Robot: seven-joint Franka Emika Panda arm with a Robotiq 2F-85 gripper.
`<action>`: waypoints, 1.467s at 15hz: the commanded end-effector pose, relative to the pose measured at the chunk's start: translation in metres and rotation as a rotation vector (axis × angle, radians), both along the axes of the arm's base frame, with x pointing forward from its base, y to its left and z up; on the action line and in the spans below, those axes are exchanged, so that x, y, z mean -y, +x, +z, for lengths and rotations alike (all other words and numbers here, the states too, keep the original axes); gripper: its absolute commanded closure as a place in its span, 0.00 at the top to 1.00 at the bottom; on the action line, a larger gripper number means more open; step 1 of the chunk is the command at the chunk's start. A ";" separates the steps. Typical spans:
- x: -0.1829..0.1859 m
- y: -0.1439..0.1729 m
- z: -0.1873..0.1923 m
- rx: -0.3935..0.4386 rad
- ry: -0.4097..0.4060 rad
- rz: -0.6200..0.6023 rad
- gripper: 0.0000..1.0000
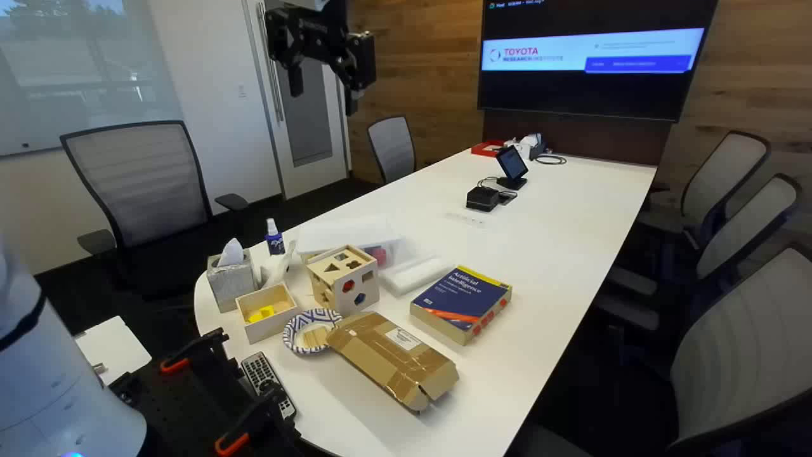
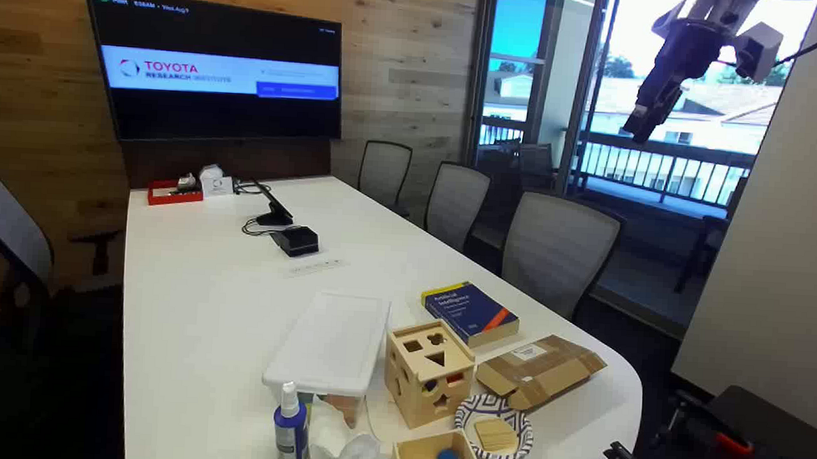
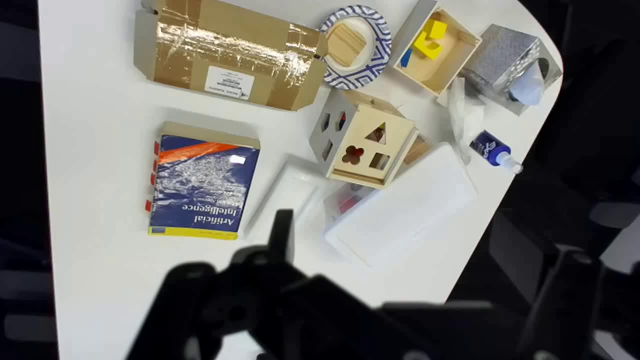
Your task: Open the brown box.
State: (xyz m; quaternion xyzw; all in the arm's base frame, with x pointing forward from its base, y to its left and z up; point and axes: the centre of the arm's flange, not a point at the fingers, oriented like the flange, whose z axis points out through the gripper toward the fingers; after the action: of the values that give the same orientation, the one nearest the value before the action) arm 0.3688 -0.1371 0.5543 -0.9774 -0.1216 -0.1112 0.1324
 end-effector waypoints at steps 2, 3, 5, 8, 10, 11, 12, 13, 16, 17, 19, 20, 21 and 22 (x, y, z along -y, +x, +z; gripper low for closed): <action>0.001 0.001 -0.007 0.002 0.002 -0.010 1.00; 0.003 0.002 -0.014 0.005 0.007 -0.019 1.00; 0.008 0.008 -0.037 0.007 0.011 -0.055 1.00; 0.013 0.020 -0.081 0.021 0.011 -0.119 1.00; 0.013 0.027 -0.115 0.039 -0.007 -0.168 1.00; 0.011 0.029 -0.132 0.049 -0.019 -0.191 1.00; 0.010 0.029 -0.151 0.058 -0.027 -0.215 1.00; 0.011 0.029 -0.168 0.065 -0.035 -0.236 1.00; 0.009 0.016 -0.217 0.062 -0.047 -0.305 1.00; 0.008 0.009 -0.233 0.054 -0.047 -0.331 1.00; 0.007 -0.006 -0.263 0.038 -0.037 -0.378 1.00; 0.007 -0.012 -0.278 0.028 -0.021 -0.398 1.00; 0.007 -0.016 -0.292 0.026 -0.006 -0.419 1.00; 0.008 -0.017 -0.303 0.021 0.010 -0.438 1.00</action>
State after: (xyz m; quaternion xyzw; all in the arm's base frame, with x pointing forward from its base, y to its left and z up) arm 0.3582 -0.1461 0.2929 -0.9830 0.0733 -0.1395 0.0944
